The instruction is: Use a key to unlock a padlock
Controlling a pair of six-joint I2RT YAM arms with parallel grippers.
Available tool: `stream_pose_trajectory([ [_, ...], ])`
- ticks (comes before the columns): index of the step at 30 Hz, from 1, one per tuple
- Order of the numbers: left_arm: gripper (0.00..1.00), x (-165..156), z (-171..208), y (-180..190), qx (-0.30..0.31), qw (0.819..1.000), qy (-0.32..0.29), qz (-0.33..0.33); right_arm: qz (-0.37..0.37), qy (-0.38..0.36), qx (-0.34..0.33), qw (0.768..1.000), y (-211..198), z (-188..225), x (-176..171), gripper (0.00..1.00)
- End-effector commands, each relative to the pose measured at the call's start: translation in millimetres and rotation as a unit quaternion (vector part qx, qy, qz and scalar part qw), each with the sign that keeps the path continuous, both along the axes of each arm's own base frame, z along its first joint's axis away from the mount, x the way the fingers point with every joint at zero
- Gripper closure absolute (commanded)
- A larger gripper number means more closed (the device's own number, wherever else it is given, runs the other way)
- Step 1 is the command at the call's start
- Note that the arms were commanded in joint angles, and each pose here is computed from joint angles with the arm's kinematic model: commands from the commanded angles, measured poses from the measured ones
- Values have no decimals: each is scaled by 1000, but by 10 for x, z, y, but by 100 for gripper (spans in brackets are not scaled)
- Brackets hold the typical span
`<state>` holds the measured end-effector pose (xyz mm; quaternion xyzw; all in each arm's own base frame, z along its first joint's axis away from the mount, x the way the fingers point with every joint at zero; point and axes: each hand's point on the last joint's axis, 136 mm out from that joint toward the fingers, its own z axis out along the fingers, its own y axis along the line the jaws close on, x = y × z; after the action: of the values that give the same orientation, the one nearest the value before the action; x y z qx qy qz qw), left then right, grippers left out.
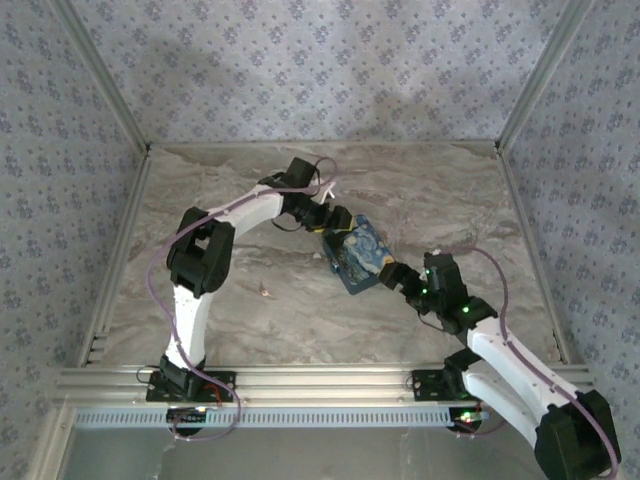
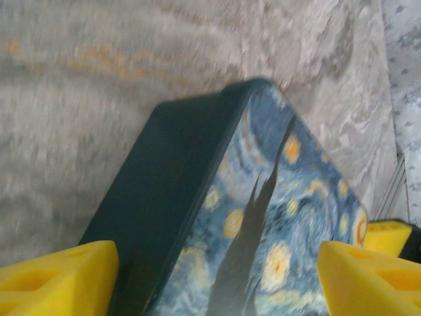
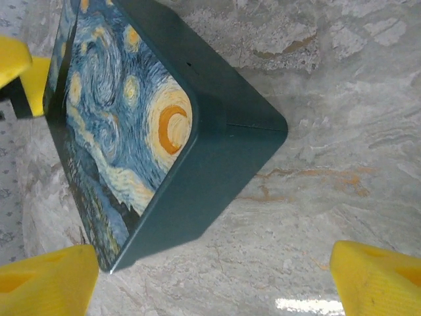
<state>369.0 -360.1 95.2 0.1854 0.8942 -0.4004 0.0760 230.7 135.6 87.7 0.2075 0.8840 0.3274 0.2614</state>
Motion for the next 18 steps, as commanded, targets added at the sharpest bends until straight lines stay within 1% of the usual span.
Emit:
stream_pose_trajectory([
  [1, 21, -123, 316, -24, -36, 999, -22, -6, 2, -20, 19, 1000, 108, 139, 156, 11],
  [6, 22, -298, 384, 11, -46, 999, -25, 0, 22, -22, 24, 999, 260, 185, 312, 22],
  [9, 22, -386, 404, 42, -54, 998, -27, 8, 30, -22, 22, 999, 335, 204, 397, 28],
  [18, 22, -591, 351, 254, -51, 997, -35, 42, 64, -12, 9, 998, 562, 192, 672, 31],
])
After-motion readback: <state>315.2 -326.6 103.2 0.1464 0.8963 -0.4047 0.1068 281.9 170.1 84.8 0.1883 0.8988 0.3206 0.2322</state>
